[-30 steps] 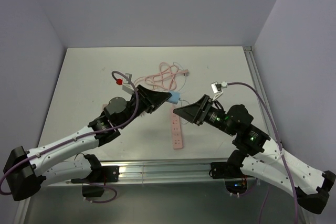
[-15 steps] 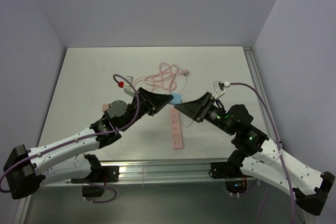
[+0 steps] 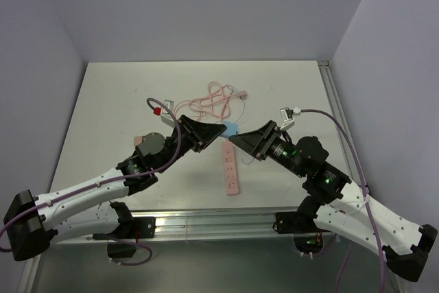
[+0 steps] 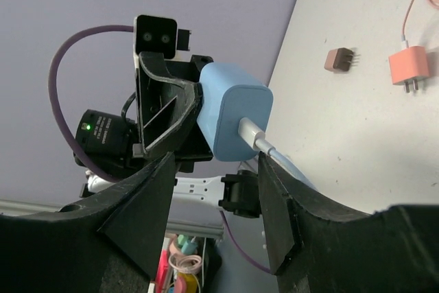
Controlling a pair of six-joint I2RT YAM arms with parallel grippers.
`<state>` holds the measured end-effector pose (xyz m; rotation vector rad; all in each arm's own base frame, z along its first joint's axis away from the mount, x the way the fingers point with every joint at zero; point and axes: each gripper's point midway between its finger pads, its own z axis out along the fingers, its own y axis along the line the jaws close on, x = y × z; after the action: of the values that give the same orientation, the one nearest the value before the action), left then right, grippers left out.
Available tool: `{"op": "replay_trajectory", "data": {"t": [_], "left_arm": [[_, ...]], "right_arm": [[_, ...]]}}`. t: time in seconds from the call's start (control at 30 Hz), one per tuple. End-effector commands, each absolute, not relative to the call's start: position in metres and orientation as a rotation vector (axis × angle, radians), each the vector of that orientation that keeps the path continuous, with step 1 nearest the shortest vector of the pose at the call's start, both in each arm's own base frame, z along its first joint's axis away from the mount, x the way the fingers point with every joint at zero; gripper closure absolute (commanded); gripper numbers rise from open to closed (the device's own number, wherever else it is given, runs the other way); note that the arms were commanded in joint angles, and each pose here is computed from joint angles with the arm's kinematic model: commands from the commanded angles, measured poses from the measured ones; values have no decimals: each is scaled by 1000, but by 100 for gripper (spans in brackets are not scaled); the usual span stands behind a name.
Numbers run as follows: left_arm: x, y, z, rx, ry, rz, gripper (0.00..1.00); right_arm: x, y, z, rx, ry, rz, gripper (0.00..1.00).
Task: Insert the plug
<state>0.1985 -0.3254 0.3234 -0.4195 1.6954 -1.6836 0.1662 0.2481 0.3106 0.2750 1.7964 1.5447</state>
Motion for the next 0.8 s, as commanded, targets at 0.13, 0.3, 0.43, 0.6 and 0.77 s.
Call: {"op": "replay_trajectory", "data": {"t": [0.13, 0.3, 0.43, 0.6, 0.77], "left_arm": [[184, -324, 349, -401, 1606, -1799, 100], [178, -327, 347, -395, 1616, -1809, 100], [175, -328, 345, -392, 1621, -1816, 100], [171, -329, 342, -388, 1629, -1828, 100], [168, -330, 338, -385, 1640, -1837, 100]], "right_arm": [[180, 246, 322, 321, 1732, 1525, 43], [186, 243, 322, 339, 1713, 1495, 45], [190, 240, 322, 344, 1697, 1468, 48], [194, 238, 326, 339, 1682, 1443, 50], [198, 239, 321, 317, 1691, 1410, 60]]}}
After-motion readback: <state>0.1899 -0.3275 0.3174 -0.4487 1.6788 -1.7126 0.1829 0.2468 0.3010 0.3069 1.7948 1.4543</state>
